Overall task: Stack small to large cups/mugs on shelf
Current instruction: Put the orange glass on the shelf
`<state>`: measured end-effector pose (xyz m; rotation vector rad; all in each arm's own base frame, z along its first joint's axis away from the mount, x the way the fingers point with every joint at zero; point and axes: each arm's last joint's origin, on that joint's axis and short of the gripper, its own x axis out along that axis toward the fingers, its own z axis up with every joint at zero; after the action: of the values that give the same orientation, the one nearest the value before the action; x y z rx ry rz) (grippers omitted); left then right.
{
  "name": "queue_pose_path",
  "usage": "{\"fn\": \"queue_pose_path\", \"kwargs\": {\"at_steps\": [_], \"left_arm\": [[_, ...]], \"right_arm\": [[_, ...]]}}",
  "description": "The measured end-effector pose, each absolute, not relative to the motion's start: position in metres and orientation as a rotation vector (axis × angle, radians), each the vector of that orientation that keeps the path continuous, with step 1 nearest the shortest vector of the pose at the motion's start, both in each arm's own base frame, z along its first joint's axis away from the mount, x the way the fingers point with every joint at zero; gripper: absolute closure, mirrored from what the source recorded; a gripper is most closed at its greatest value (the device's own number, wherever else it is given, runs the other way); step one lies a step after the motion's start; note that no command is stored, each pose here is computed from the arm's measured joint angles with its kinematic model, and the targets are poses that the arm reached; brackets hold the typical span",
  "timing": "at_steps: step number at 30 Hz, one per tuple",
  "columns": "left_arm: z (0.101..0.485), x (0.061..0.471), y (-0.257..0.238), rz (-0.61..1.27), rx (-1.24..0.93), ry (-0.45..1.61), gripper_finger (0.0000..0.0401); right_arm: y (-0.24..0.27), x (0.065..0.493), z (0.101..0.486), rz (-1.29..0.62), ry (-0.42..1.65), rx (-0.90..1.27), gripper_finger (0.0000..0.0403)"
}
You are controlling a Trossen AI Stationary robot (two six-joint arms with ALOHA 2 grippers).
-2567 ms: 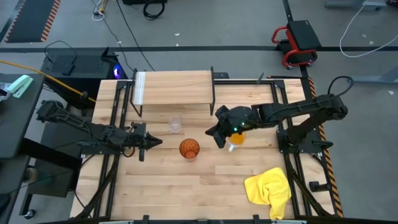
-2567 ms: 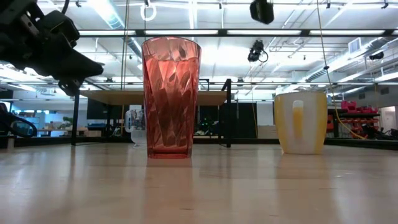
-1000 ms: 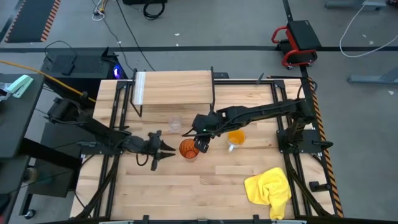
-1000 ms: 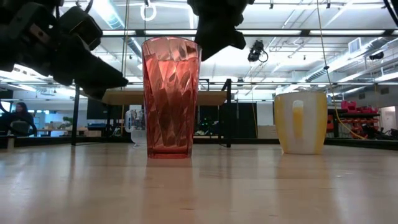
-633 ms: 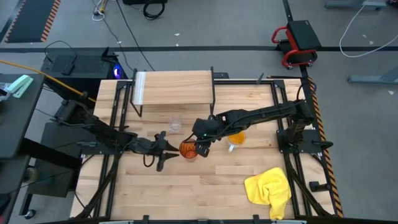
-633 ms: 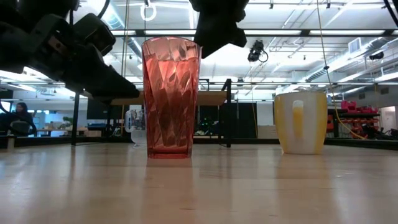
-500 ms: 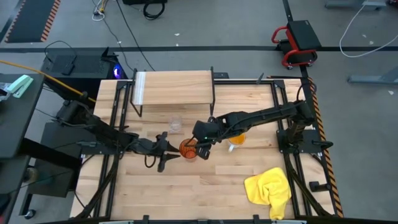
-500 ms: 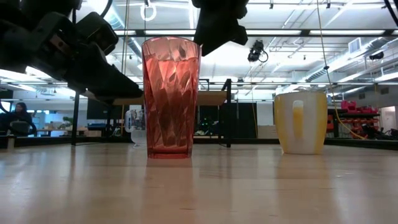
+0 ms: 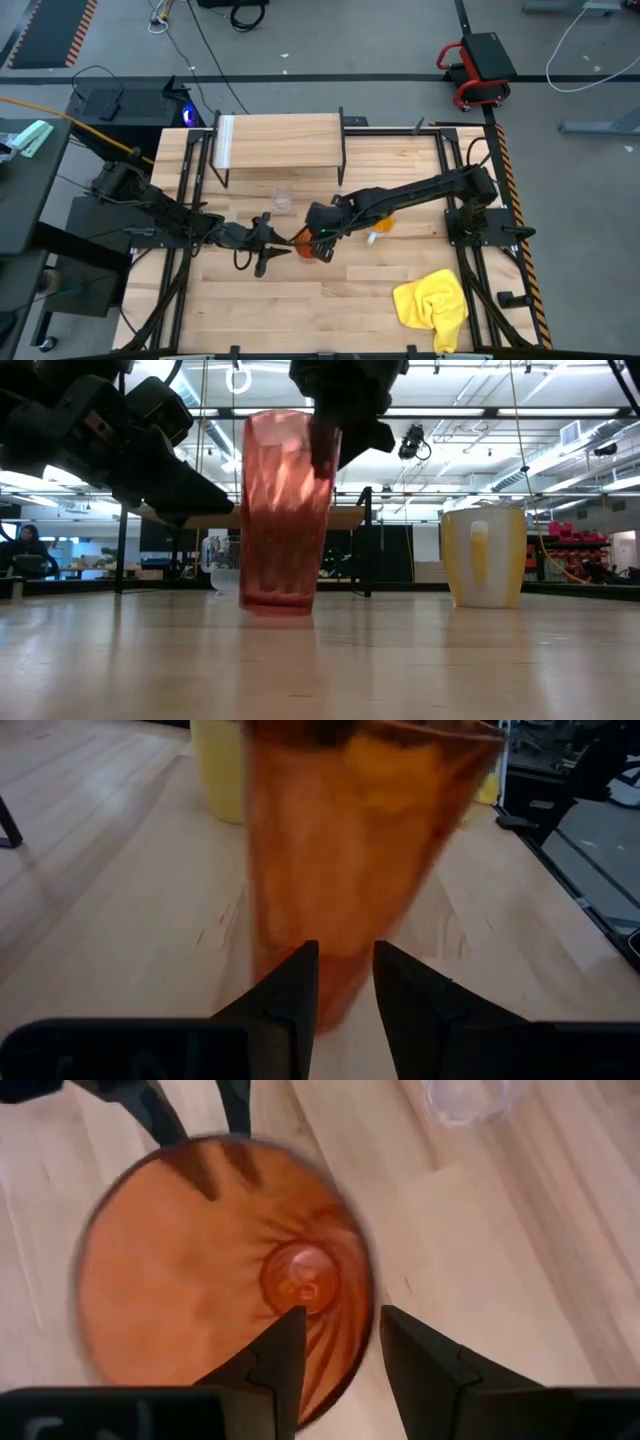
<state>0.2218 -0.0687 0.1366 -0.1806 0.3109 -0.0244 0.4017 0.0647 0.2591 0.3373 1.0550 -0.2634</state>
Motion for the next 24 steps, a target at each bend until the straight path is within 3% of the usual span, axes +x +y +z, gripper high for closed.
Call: {"fn": "queue_pose_path", "kwargs": {"at_steps": [13,24], "left_arm": [[0.136,0.222,-0.067,-0.015,-0.181,0.312,0.0294],[0.136,0.223,-0.065,-0.004,-0.182,0.311,0.0294]], "right_arm": [[0.061,0.403,0.259,-0.276,1.049,0.344,0.0273],[0.048,0.405,0.259,-0.303,1.043,0.345,0.0363]]}}
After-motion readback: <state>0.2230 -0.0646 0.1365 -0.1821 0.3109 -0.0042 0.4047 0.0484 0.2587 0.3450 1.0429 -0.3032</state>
